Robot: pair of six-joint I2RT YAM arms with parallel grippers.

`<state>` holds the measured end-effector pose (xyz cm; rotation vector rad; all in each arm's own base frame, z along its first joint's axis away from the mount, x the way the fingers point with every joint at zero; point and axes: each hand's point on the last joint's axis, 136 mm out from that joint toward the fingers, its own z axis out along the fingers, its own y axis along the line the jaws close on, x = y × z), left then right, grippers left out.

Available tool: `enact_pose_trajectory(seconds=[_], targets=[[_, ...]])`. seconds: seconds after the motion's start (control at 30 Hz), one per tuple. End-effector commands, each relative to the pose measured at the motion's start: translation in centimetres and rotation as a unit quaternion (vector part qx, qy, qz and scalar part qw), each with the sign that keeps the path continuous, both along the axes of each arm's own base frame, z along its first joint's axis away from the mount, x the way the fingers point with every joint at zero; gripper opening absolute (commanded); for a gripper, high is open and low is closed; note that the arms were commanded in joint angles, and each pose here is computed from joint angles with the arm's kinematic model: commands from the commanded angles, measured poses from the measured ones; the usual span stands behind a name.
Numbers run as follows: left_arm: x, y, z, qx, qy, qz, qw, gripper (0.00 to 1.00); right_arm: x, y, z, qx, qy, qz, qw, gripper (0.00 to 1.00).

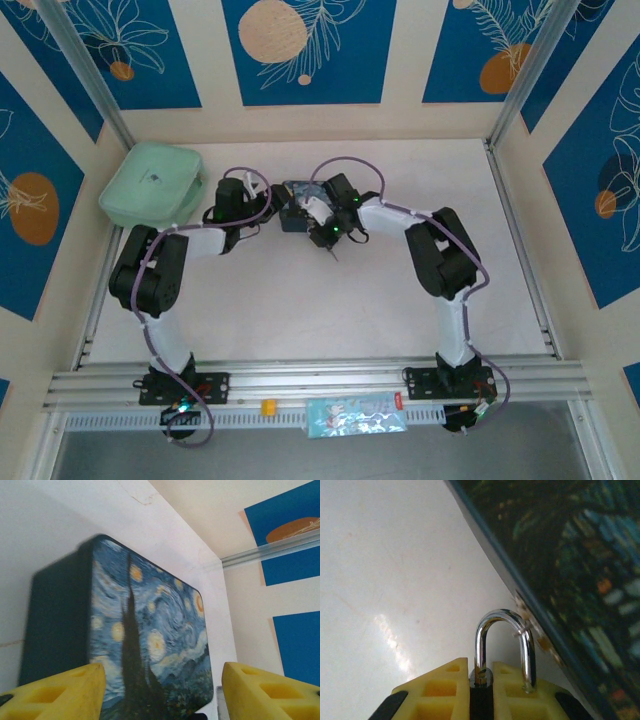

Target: Unlock a padlock with a key

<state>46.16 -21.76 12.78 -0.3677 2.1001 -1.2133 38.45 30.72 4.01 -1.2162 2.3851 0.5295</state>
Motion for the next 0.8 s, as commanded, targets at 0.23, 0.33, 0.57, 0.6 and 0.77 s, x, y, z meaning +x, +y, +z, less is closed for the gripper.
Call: enact_pose_trajectory(seconds=[0.23,0.33,0.57,0.6,0.77], targets=[[-4.5,0.1,-0.9,-0.043,0.030,-0.008,0.999,0.56,-1.2,1.7,0.9,0.053,0.099,0.076,0.991,0.00],[-5.5,0.3,-1.4,-0.039,0.034,-0.002,0.999,0.56,-1.3,2.0,1.1,0.061,0.108,0.094,0.988,0.00],[-4.2,0.0,-2.6,-0.015,0.039,-0.013,0.999,0.56,-1.2,2.2,-0.4,0.003,0.079,0.155,0.985,0.00],[-3.9,-0.1,-2.5,-0.014,0.036,-0.014,0.999,0.57,-1.1,2.0,-0.7,-0.013,0.066,0.168,0.984,0.00],[-2.0,-0.3,-1.9,0.009,0.025,-0.018,0.999,0.56,-0.6,1.5,-0.6,-0.034,0.011,0.221,0.975,0.00]])
